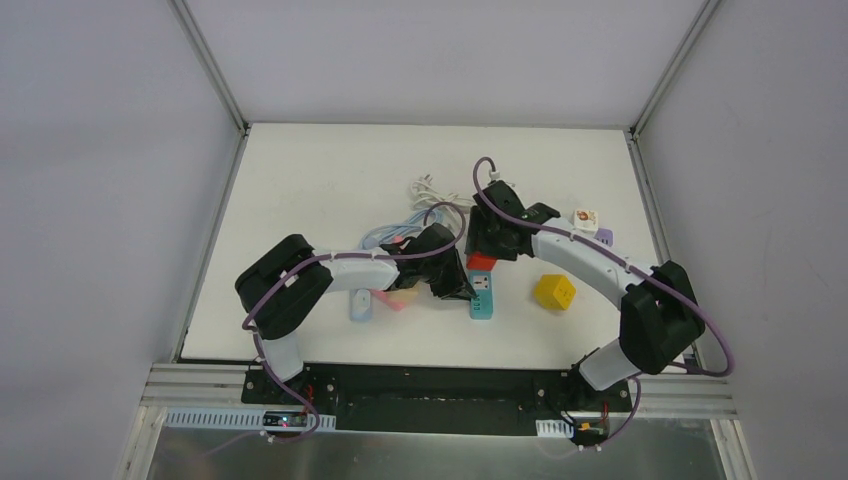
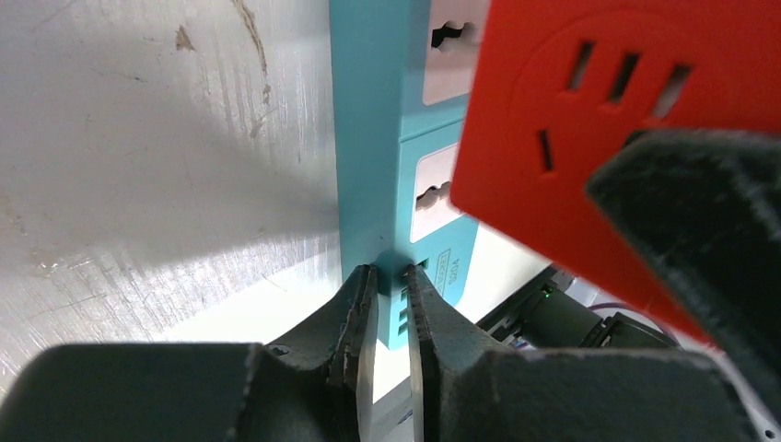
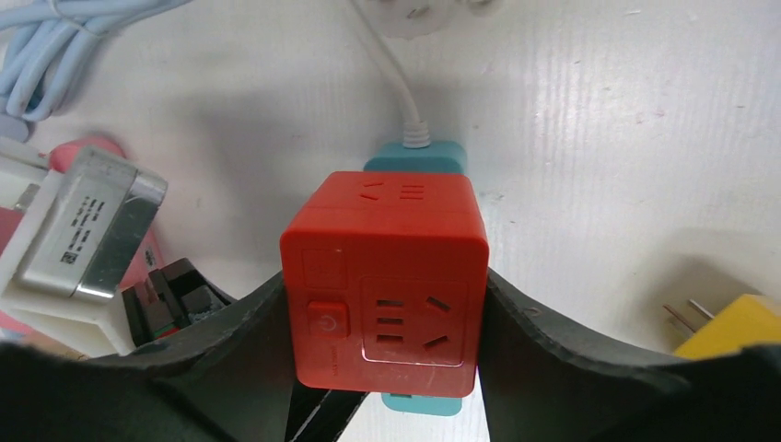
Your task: Pull the plug off the socket
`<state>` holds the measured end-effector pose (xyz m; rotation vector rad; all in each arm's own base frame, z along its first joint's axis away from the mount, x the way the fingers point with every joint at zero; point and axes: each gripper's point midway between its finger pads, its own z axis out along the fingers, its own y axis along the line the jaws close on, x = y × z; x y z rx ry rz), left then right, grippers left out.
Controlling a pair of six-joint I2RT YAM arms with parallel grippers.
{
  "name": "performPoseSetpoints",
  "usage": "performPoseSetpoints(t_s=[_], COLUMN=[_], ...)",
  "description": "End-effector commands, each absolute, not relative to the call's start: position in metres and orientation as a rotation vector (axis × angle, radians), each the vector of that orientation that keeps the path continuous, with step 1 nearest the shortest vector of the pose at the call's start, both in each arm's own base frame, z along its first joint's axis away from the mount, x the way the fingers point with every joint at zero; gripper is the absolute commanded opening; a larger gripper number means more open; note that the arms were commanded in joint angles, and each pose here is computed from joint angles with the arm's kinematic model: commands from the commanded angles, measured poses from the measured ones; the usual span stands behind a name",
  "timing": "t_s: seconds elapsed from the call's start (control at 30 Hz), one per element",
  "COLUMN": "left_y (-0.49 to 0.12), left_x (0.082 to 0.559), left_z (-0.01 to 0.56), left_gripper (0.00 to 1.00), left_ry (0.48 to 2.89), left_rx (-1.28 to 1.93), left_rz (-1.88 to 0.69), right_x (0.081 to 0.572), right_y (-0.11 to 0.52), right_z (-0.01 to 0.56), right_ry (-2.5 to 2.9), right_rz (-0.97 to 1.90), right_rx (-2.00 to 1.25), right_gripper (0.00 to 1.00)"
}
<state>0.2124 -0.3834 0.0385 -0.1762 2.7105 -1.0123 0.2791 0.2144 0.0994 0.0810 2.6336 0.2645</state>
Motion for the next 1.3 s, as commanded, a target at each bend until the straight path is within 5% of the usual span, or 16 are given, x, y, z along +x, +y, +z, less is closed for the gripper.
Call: performPoseSetpoints(t_s=[0.0, 0.33, 0.67, 1.13, 1.27], left_y=[-0.352, -0.364, -0.276, -0.126, -0.115], left_x=[0.198, 0.229, 0.230, 0.209, 0.208], left_z=[0.011, 0.128, 0.202, 0.220, 0.216], left_gripper=[0.14, 0.35, 0.59, 0.97, 0.99], left_ry=[2.813, 2.549, 2.300, 2.029, 2.023], left_rx=[-0.124, 0.125, 0.122, -0.106, -0.137], left_rz=[-0.756, -0.821, -0.584, -0.265, -0.240], right_x=[0.303, 0.292, 0.265, 0.289, 0.294], right_y=[0.195, 0.132, 0.140, 0.155, 0.156], right_z=[0.151, 0.143, 0.113, 0.087, 0.076], right_ry=[2.458, 2.375, 2.471, 2.526, 2.545], right_rz=[0.230, 0.193, 0.441, 0.600, 0.610], right_rx=[0.224, 0.505, 0.482, 0.506, 0.510], right_gripper=[0.00, 0.00, 0.11, 0.27, 0.44])
